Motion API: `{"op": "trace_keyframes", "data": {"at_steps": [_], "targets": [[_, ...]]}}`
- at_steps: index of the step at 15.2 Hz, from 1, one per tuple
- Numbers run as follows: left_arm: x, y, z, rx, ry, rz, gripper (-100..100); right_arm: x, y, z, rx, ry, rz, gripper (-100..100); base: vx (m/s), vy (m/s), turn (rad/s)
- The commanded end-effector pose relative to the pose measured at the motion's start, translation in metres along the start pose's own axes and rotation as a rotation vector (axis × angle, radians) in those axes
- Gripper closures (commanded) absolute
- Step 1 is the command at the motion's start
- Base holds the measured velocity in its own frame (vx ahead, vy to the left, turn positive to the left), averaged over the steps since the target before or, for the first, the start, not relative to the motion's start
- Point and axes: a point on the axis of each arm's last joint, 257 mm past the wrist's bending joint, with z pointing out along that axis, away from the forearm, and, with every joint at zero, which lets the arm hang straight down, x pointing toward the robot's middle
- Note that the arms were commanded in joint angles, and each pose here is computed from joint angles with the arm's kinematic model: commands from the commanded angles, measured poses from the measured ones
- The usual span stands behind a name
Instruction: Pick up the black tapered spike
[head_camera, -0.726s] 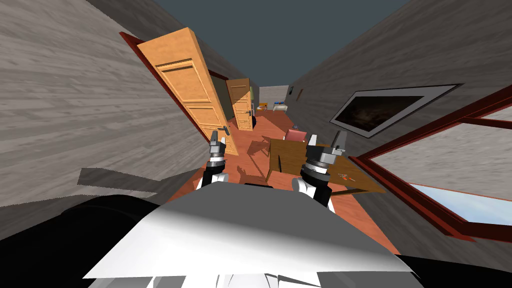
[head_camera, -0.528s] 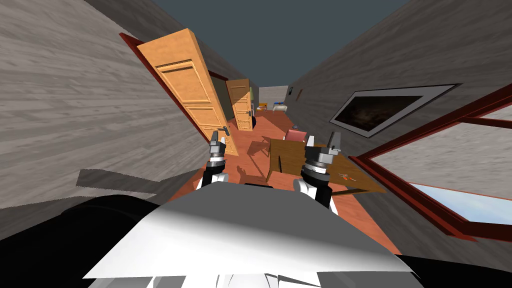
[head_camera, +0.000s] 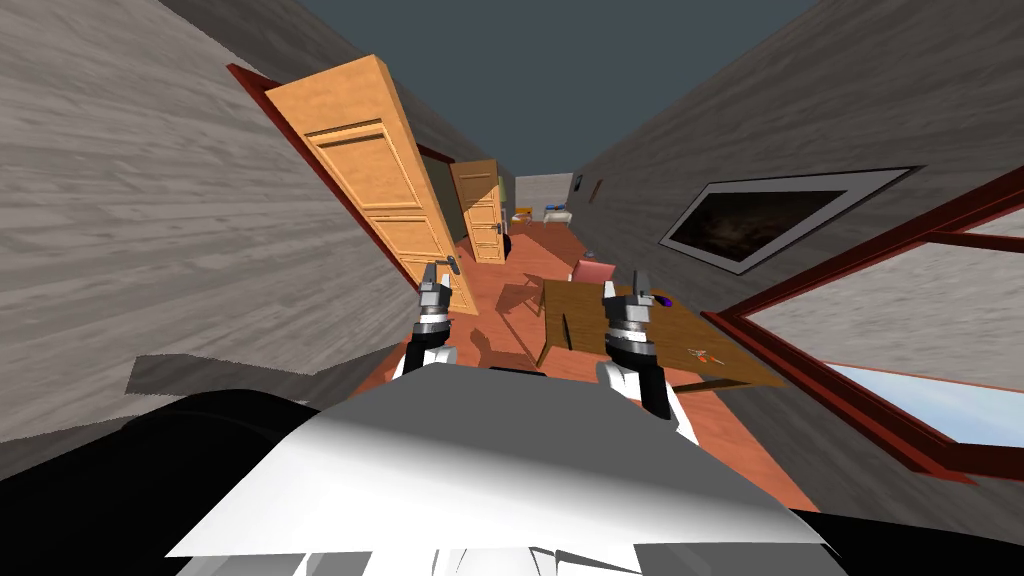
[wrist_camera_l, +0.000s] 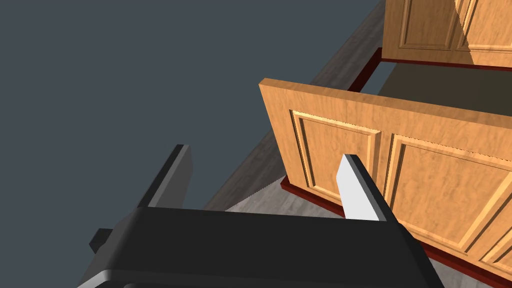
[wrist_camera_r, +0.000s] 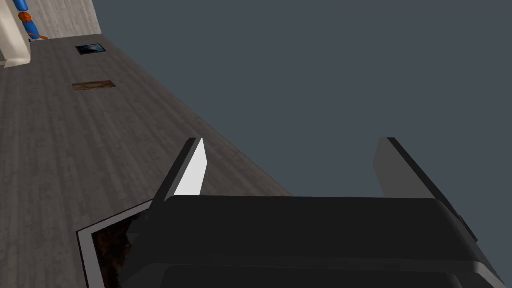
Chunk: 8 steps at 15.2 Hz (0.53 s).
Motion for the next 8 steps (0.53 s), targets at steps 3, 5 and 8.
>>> {"op": "trace_keyframes", "data": {"at_steps": [3, 5, 8], "targets": [[0.0, 0.0, 0.0, 0.0, 0.0, 0.0, 0, -0.015, -0.047, -0.012, 0.151, 0.01, 0.008, -100, 0.096, 0.137, -0.064], [0.0, 0.0, 0.0, 0.0, 0.0, 0.0, 0, -0.023, -0.068, -0.019, 0.219, 0.006, 0.013, -100, 0.109, 0.132, -0.055], [0.0, 0.0, 0.0, 0.0, 0.0, 0.0, 0, -0.044, -0.107, -0.035, 0.346, -0.014, 0.026, -100, 0.106, 0.105, -0.059]]}}
